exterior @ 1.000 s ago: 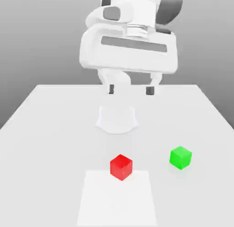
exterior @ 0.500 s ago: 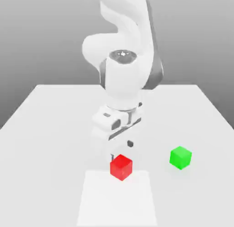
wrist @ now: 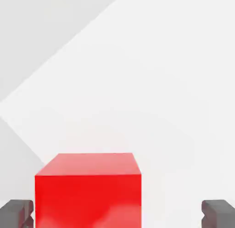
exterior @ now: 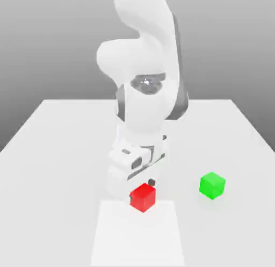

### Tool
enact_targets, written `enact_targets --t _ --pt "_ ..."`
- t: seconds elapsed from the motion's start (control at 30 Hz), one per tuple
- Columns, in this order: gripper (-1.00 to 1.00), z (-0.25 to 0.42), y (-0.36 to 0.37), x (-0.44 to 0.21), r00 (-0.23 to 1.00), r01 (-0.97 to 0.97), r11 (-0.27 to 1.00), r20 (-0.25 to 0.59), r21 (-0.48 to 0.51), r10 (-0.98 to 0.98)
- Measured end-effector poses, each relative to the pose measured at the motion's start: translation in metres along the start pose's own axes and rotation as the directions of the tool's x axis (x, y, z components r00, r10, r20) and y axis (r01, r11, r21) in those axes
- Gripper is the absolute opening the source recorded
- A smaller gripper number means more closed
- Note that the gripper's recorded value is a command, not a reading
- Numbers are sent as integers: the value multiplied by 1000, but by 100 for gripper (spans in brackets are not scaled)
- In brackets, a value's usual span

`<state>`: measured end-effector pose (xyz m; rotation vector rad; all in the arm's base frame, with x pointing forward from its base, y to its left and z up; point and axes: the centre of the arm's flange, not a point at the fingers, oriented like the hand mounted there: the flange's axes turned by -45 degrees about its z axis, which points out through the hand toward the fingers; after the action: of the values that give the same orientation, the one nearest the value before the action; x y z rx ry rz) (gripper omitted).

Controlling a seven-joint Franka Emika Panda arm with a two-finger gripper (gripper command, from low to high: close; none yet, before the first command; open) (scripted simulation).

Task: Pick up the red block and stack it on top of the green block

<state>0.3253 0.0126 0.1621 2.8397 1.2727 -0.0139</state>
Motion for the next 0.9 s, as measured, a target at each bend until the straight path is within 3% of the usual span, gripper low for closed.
enact_targets --t 0.2,0.23,0.9 --pt "0 18 -7 -5 1000 3 1000 -16 18 -3" --pt "-100 20 -8 -6 1000 4 1000 -18 21 -3" --pt "-100 -16 2 1 1000 -1 1000 10 -3 1"
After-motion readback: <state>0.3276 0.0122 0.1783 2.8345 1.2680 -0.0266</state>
